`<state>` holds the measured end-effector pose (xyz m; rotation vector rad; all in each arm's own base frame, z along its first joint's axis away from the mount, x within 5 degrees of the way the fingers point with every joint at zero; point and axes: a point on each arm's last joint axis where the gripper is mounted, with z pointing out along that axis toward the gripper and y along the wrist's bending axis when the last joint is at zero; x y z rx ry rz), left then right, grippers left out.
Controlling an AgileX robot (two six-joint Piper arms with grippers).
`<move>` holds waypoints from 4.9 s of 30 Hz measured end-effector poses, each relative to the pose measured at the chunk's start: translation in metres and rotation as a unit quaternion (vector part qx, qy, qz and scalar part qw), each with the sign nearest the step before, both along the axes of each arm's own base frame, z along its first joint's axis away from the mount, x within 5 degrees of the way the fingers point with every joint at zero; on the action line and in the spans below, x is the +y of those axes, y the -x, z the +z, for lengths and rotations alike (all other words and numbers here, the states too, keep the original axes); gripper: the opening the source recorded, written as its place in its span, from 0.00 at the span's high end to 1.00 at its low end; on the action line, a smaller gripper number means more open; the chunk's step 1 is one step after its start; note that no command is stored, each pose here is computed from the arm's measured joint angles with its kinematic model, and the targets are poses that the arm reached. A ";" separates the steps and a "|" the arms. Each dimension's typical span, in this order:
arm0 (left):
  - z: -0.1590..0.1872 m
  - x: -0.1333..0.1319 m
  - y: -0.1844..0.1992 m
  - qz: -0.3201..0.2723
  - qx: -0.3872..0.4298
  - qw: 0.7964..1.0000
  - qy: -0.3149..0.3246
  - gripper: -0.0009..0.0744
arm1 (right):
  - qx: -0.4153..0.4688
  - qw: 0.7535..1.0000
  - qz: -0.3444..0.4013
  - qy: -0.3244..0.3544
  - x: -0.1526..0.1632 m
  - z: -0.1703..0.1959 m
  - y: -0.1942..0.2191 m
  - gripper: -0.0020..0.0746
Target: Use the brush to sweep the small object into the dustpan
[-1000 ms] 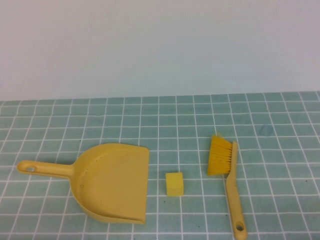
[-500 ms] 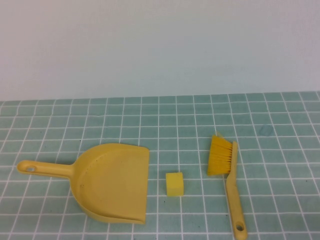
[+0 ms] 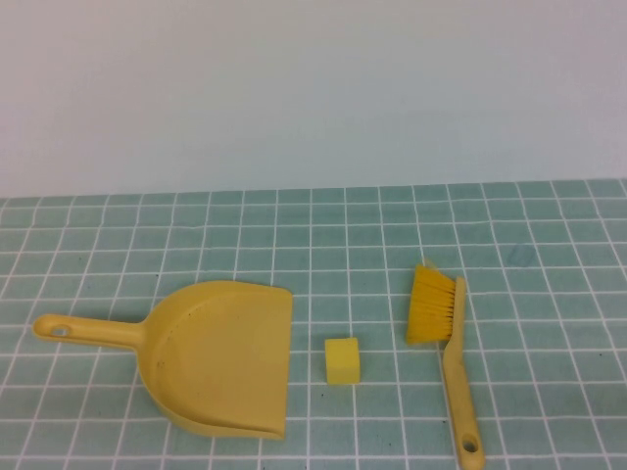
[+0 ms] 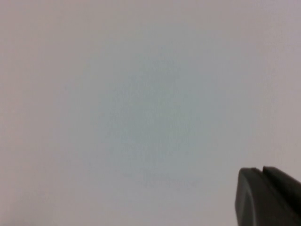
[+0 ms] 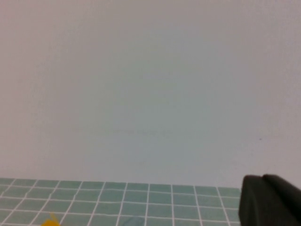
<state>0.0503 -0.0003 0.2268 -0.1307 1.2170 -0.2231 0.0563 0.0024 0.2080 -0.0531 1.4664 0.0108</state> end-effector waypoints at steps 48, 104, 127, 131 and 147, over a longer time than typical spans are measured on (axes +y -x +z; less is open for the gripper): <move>0.035 -0.031 -0.087 -0.139 0.524 0.838 0.061 0.99 | 0.666 0.709 0.217 0.078 0.177 0.006 -0.218 0.97; 0.038 -0.037 -0.088 -0.156 0.511 0.842 0.068 0.99 | 0.745 0.645 0.075 0.153 0.209 -0.071 -0.230 0.45; 0.070 -0.063 -0.090 -0.314 0.400 0.825 0.248 0.93 | 0.706 0.686 0.096 0.145 0.221 -0.005 -0.246 0.73; 0.090 -0.070 -0.089 -0.396 0.326 0.803 0.304 0.72 | 0.653 0.728 0.154 0.142 0.231 0.057 -0.233 0.73; 0.070 -0.081 -0.123 -0.439 0.375 0.746 0.331 0.37 | 0.546 0.757 0.320 0.159 0.308 0.145 -0.165 0.73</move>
